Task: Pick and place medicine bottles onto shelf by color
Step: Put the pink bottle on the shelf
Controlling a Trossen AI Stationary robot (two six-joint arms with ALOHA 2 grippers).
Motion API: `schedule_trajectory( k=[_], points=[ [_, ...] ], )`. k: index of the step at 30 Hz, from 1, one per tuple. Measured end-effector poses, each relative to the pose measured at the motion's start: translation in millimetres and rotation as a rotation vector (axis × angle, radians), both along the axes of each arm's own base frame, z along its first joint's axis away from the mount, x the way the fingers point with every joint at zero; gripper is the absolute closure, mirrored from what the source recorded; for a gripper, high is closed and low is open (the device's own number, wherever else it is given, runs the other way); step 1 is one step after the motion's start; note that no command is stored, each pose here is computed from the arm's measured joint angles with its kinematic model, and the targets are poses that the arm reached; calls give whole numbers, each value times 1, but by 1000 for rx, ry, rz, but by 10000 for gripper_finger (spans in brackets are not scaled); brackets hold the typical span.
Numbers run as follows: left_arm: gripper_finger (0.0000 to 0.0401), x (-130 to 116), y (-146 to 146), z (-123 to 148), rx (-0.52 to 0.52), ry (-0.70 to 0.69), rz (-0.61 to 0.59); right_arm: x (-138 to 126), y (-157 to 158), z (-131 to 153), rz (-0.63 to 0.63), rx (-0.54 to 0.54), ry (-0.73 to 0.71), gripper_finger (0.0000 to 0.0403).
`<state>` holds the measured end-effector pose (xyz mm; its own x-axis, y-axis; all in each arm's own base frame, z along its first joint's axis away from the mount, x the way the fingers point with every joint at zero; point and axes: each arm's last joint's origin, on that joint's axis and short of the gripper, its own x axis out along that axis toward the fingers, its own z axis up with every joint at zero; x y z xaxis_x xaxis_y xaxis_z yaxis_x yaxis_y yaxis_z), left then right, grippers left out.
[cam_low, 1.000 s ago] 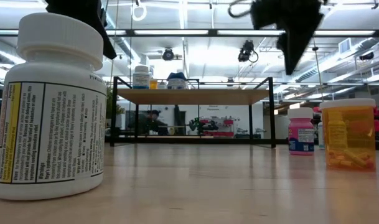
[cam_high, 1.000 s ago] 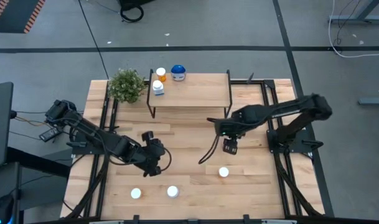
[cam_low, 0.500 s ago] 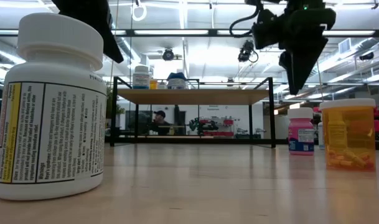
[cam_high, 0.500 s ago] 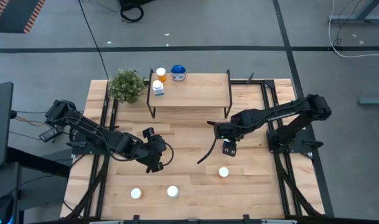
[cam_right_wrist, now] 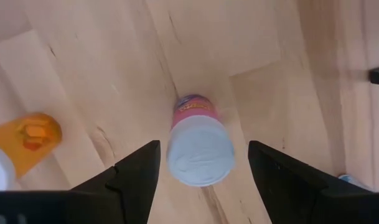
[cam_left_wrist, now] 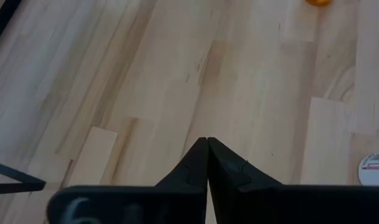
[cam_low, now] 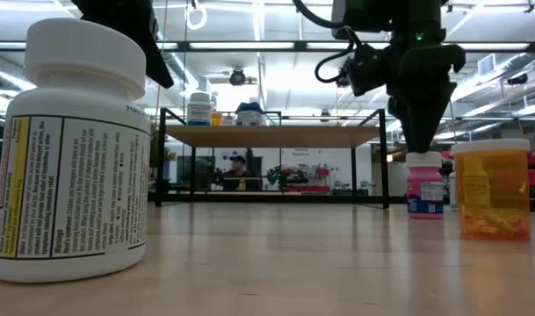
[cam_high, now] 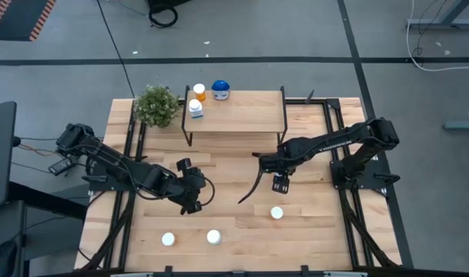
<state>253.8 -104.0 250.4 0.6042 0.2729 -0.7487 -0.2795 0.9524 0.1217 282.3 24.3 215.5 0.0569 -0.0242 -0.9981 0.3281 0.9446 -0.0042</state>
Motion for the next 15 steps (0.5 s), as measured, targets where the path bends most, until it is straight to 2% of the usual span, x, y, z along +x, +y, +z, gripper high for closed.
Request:
schedule_trajectory(
  k=[9, 15],
  points=[
    [380, 0, 0, 0, -5, -3, 6, 1, -1, -1, 5, 2, -11, 150],
    [387, 0, 0, 0, -18, -9, 20, -11, 2, -27, -11, 33, 35, 150]
  ],
)
